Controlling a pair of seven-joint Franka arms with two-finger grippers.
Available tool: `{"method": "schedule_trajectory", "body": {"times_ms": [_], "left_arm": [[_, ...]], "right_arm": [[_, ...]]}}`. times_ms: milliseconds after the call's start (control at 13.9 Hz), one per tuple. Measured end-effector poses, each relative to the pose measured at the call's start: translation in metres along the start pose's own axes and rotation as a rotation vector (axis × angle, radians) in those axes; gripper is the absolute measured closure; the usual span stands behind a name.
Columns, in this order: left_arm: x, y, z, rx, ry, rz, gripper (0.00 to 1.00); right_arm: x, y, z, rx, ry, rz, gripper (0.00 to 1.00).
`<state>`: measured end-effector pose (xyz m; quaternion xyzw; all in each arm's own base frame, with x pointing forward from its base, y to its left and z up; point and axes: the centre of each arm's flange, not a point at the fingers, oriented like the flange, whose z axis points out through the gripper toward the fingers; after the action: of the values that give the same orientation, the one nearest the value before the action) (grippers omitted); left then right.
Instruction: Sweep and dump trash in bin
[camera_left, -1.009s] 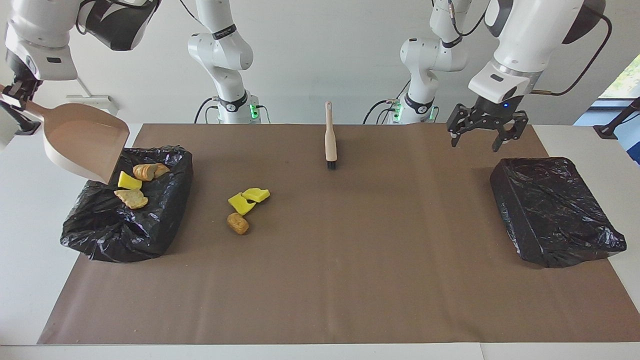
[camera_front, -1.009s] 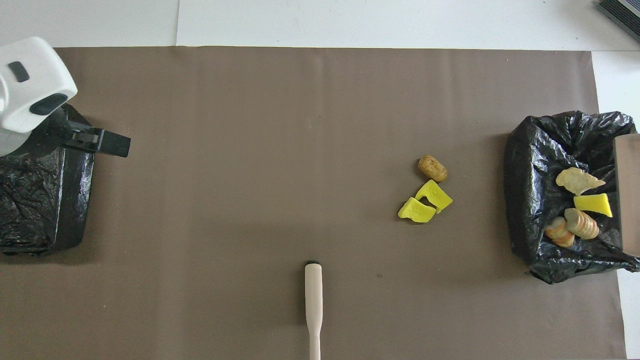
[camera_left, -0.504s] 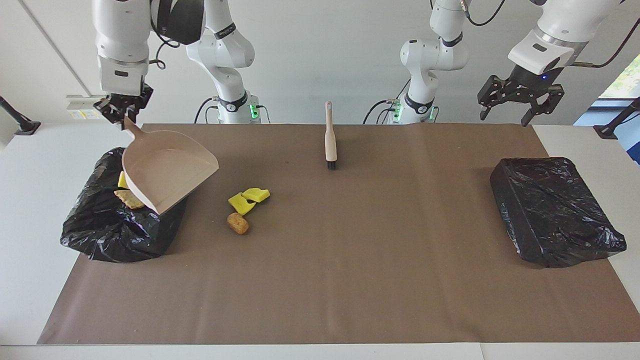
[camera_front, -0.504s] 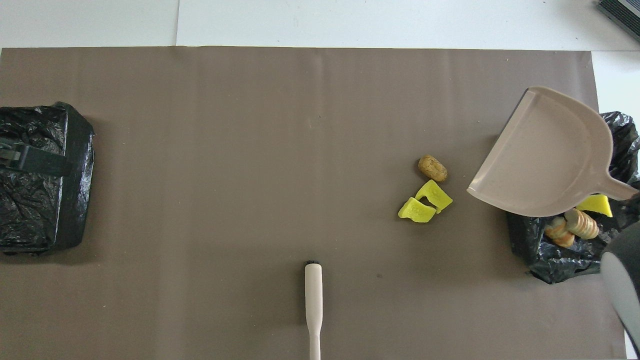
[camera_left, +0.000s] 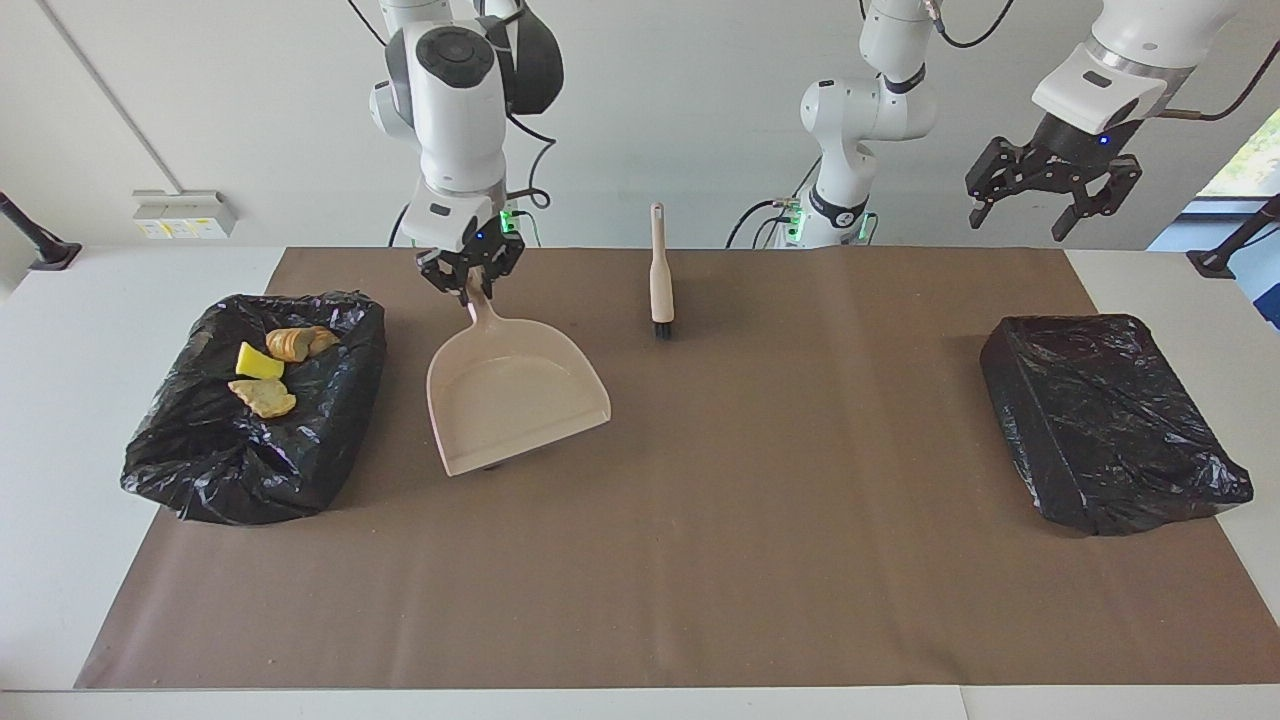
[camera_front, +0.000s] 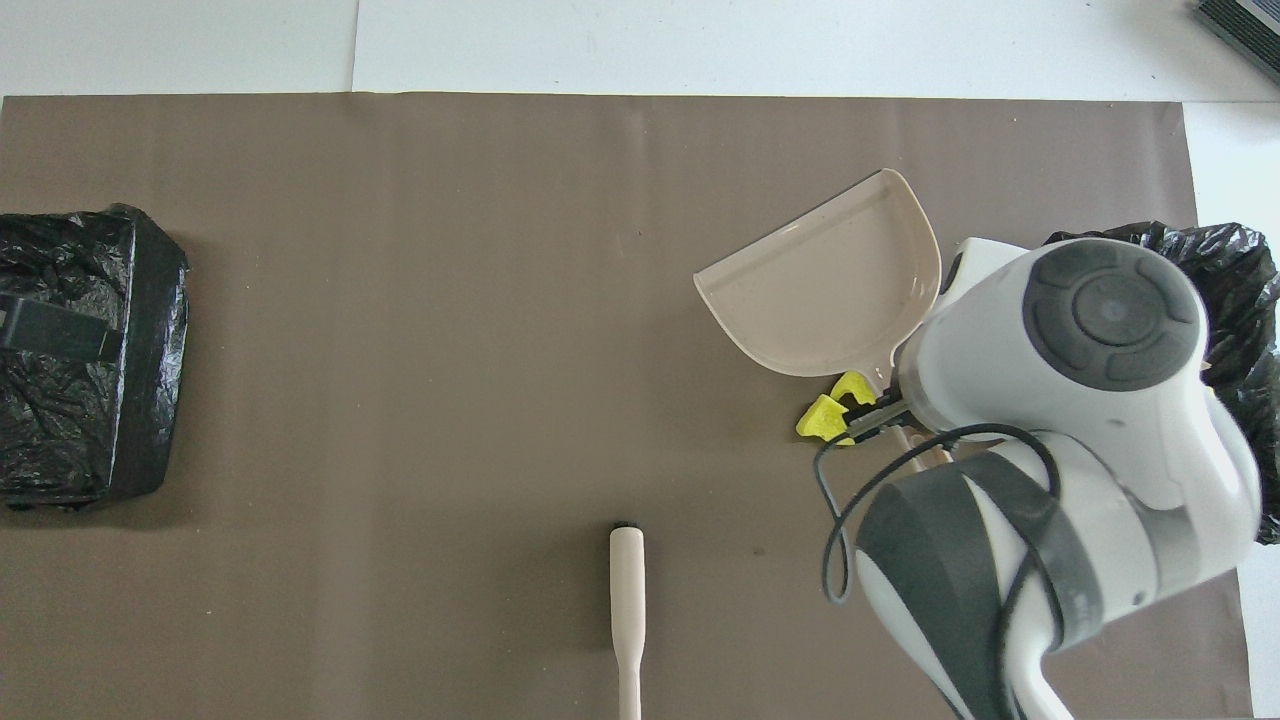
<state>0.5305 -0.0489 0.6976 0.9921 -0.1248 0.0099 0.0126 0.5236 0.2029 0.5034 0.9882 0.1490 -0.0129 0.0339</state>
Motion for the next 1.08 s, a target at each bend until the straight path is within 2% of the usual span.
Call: {"method": "schedule_trajectory", "body": {"times_ms": [144,288,432,721,937,1081], "left_arm": [[-0.007,-0.007,-0.009,0.002,0.015,-0.012,0.0],[-0.013,-0.009,-0.015,0.003,0.023,-0.018,0.0],[-0.015,-0.007,-0.019,0.003,0.027,-0.016,0.0],[-0.016,-0.009,-0.018,0.002,0.021,-0.02,0.0],[-0.016,-0.008,-0.018,0.002,0.019,-0.018,0.0],[-0.016,-0.005,-0.018,0.002,0.019,-0.011,0.0]], "right_arm": [[0.03,-0.037,0.029,0.1,0.018,0.175,0.69],[0.061,-0.064,0.048,0.179,0.021,0.291,0.69],[0.086,-0.095,0.062,0.211,0.023,0.376,0.69],[0.116,-0.147,0.105,0.287,0.106,0.564,0.69],[0.12,-0.15,0.139,0.273,0.076,0.575,0.69],[0.118,-0.149,0.144,0.264,0.072,0.533,0.69]]}}
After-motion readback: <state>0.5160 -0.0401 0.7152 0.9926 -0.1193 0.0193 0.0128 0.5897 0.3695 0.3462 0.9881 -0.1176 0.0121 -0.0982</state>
